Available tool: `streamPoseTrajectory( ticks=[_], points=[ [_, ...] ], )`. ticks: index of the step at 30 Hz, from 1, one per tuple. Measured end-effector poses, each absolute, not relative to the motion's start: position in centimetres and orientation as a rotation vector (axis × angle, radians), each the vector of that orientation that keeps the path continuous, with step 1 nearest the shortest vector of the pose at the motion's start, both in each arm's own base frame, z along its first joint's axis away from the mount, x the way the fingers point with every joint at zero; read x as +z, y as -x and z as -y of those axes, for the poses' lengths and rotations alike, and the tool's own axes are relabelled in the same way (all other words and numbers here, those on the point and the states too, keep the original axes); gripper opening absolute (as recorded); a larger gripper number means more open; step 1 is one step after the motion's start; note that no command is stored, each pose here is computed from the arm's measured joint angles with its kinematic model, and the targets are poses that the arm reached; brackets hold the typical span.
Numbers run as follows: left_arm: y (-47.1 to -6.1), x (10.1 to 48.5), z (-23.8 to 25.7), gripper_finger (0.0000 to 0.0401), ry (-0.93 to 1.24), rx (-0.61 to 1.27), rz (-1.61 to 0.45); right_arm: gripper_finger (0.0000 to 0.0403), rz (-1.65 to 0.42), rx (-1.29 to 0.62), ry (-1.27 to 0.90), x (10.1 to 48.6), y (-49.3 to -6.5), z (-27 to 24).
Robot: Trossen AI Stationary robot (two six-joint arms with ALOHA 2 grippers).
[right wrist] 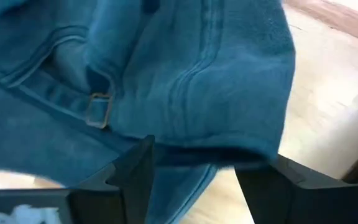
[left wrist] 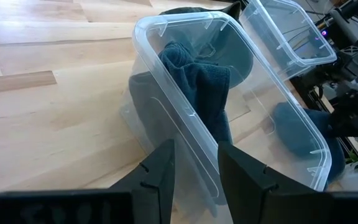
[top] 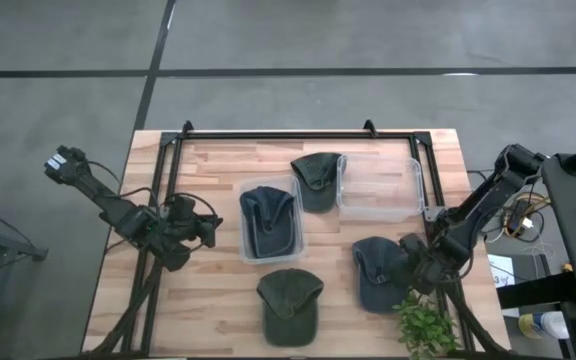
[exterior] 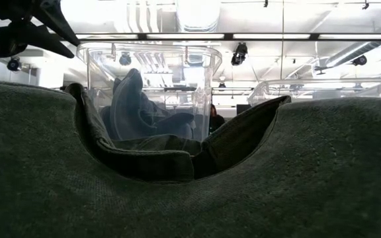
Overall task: Pick and place caps into container
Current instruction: Put the blue cap into the left transparent container
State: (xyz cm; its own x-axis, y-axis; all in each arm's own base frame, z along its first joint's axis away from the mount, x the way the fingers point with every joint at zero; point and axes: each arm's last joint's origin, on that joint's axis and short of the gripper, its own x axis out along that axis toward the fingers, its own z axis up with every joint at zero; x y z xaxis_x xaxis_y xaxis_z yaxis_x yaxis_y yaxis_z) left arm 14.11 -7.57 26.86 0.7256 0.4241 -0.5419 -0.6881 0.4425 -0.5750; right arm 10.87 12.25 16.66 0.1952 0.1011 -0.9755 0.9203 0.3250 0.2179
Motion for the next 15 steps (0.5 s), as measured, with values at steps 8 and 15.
streamPoseTrajectory(
  ticks=[8,15],
  points=[
    [-14.1,26.9,7.6,0.0114,0.868,0.706,-0.341,0.0184,-1.181,-0.702,-1.186,14.3,-10.9,-12.1],
    [-14.1,26.9,7.6,0.0114,0.868,0.706,-0.341,0.0092,-1.158,-0.709,-1.209,14.7,-11.1,-12.2]
  ],
)
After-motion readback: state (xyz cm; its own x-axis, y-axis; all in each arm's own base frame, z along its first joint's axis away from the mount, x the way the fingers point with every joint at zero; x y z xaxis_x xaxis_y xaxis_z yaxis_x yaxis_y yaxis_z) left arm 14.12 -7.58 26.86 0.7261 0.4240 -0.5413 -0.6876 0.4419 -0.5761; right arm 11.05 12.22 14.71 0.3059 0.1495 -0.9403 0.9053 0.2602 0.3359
